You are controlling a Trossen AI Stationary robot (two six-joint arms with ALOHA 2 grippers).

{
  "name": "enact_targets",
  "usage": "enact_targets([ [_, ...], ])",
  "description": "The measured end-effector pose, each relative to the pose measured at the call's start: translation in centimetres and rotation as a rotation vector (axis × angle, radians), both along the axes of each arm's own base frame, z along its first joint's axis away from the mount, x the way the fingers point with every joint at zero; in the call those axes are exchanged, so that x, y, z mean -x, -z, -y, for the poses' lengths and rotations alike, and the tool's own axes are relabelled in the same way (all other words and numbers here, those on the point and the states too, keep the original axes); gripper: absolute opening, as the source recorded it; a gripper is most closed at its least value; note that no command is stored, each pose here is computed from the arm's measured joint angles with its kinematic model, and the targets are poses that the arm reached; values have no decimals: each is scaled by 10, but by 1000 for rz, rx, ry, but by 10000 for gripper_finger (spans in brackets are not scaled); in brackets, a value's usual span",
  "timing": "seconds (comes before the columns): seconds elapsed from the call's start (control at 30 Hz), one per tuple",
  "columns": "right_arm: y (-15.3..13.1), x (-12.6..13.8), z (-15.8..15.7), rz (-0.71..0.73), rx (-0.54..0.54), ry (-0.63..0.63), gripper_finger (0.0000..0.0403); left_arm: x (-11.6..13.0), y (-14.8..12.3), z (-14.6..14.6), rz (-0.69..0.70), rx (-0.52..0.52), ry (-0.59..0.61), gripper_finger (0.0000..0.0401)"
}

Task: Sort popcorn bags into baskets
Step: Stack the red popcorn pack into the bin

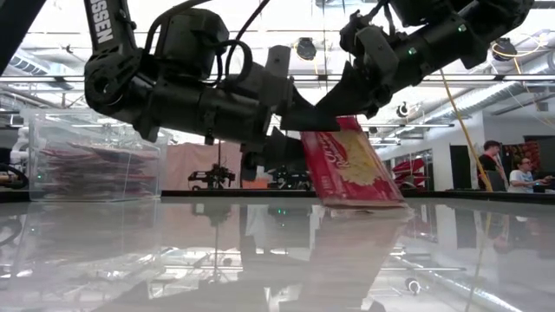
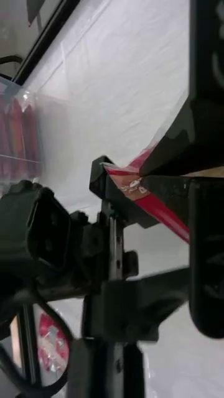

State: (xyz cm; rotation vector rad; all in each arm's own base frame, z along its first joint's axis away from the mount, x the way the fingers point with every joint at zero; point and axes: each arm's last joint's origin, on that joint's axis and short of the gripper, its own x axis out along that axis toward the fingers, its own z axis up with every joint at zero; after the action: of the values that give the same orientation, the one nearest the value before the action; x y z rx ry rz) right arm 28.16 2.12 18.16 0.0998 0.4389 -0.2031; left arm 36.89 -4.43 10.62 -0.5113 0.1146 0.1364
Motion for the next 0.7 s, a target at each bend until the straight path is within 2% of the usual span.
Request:
enact_targets([
  [0.1, 0, 0, 0, 3, -3, 0, 0, 0, 1, -2, -12, -37, -2, 196],
  [0.33, 0, 0, -2, 3, -19, 0, 0, 0, 3, -2, -40, -113, 29, 51],
  [0.4, -2, 1, -2, 10, -33, 3, 1, 0, 3, -2, -40, -126, 45, 20],
  [0.53, -12, 7, -2, 33, -30, 20, 20, 0, 3, -3, -38, -129, 89, 30],
  [0.63, -24, 17, -5, 42, -10, 84, 46, 1, 1, -4, -37, -125, 136, 43],
  [0.7, -31, 26, -8, 32, 2, 111, 67, 2, -3, -5, -28, -124, 154, 38],
])
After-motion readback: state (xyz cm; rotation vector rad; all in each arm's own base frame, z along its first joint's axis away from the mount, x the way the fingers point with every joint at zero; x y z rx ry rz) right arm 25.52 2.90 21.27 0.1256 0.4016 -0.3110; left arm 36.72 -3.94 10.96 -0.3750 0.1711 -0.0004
